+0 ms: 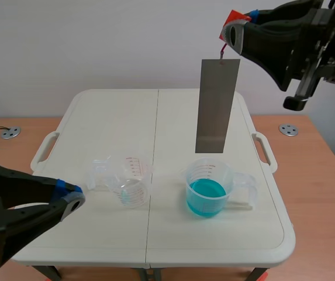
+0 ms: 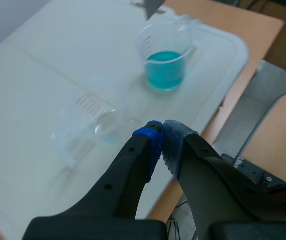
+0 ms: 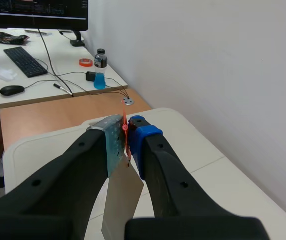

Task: Hold the metal plate by the orange handle, dip it into the blue solution, take it out and point at it, then put the plate back in the beaker on the left.
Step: 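Point at the plate with the left hand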

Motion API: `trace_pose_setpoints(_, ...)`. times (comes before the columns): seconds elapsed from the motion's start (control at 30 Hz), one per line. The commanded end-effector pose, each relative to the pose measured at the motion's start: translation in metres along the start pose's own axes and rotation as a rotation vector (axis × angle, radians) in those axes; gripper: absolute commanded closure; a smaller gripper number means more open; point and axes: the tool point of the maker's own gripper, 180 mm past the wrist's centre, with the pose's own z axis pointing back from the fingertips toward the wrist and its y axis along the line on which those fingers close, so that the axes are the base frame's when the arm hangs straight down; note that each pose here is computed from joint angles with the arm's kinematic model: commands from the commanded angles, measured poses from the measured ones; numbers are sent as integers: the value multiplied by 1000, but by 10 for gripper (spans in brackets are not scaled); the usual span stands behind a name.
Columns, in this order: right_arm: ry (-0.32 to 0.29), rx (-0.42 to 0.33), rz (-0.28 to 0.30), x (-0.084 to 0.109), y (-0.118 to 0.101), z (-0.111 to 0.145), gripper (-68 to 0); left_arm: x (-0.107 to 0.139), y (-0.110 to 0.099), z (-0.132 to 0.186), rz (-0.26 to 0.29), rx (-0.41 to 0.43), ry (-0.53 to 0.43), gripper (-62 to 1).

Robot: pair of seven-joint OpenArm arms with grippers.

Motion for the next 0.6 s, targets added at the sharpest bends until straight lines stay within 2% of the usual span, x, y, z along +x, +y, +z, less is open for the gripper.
trace_pose_setpoints(0.0, -35, 3, 26, 14, -3, 1, -11, 13, 1, -4, -12, -3, -46, -34)
trace_pose_setpoints(0.23, -28, -7, 32, 14, -6, 3, -11, 36, -14, -29, -48, -86, -131, -34)
trace_pose_setpoints(0.57, -25, -7, 32, 13, -6, 3, -11, 33, -10, -84, -55, -174, -167, -34)
